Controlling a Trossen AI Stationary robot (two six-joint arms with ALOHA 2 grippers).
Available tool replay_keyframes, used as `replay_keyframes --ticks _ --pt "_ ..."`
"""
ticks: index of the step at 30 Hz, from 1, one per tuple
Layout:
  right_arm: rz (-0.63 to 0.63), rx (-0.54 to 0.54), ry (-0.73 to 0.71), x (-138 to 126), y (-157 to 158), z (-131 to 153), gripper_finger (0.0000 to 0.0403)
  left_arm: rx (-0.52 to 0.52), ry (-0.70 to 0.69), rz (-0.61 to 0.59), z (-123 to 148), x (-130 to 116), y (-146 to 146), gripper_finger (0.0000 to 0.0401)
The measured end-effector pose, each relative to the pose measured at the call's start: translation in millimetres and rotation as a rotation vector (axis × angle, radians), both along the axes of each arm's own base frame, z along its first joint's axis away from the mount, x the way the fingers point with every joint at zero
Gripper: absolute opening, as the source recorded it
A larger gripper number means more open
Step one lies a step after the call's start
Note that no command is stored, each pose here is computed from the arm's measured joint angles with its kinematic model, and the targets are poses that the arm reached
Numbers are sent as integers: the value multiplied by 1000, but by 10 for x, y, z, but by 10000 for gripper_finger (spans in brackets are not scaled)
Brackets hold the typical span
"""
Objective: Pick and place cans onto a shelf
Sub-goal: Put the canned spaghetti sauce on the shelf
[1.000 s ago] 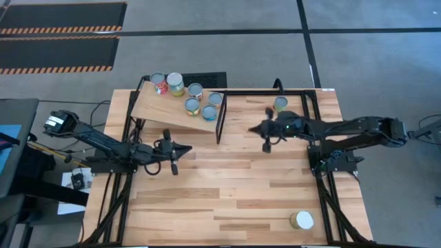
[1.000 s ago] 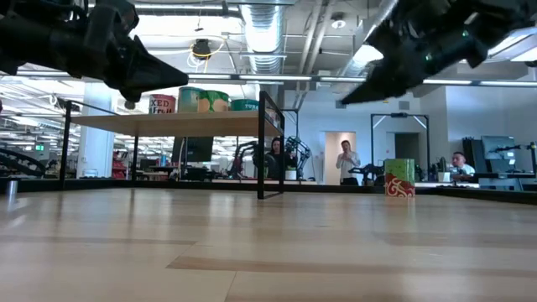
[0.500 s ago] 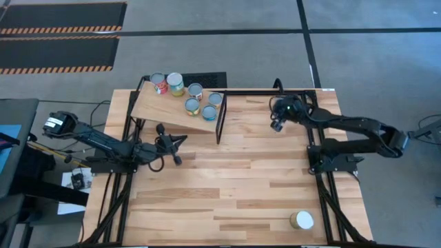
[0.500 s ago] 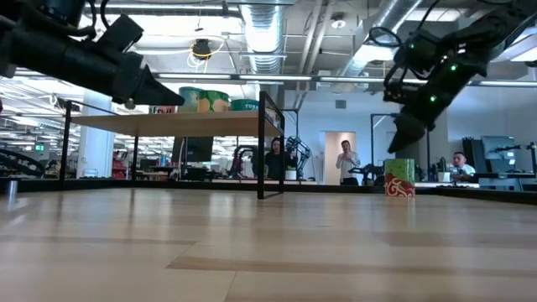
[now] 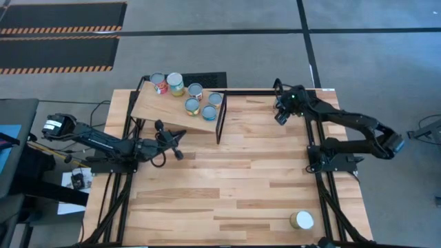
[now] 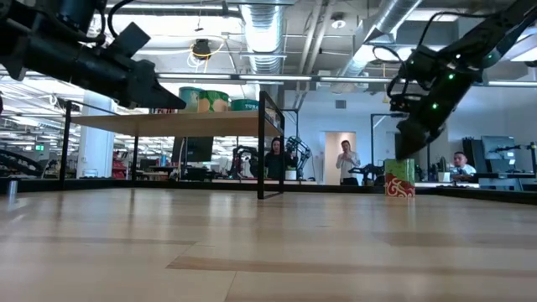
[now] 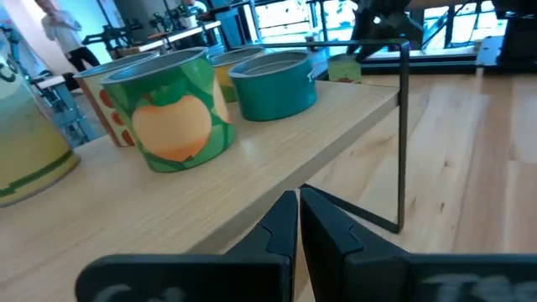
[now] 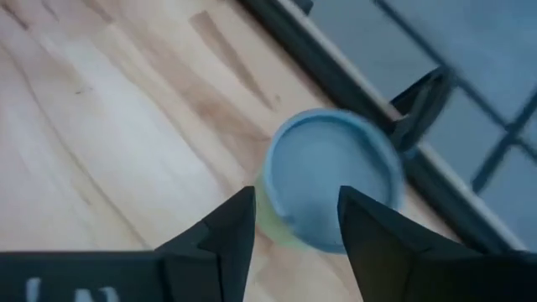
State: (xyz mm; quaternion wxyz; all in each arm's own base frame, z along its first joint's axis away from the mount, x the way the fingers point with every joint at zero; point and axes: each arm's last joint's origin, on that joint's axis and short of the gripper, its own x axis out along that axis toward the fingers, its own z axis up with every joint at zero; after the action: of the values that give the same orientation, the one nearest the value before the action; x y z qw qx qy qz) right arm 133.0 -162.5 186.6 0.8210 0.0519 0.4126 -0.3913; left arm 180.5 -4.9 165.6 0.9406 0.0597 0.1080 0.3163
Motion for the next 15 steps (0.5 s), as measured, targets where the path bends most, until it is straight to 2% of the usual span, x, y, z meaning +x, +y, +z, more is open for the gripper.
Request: replay_keyframes --ticks 3,9,15 --pt "14 40 0 5 -48 -73 183 3 2 9 0 0 17 9" --pt "43 15 36 35 -109 -120 163 9 7 23 0 0 42 9" --pt "72 48 67 80 -96 -41 83 18 15 20 0 0 42 9"
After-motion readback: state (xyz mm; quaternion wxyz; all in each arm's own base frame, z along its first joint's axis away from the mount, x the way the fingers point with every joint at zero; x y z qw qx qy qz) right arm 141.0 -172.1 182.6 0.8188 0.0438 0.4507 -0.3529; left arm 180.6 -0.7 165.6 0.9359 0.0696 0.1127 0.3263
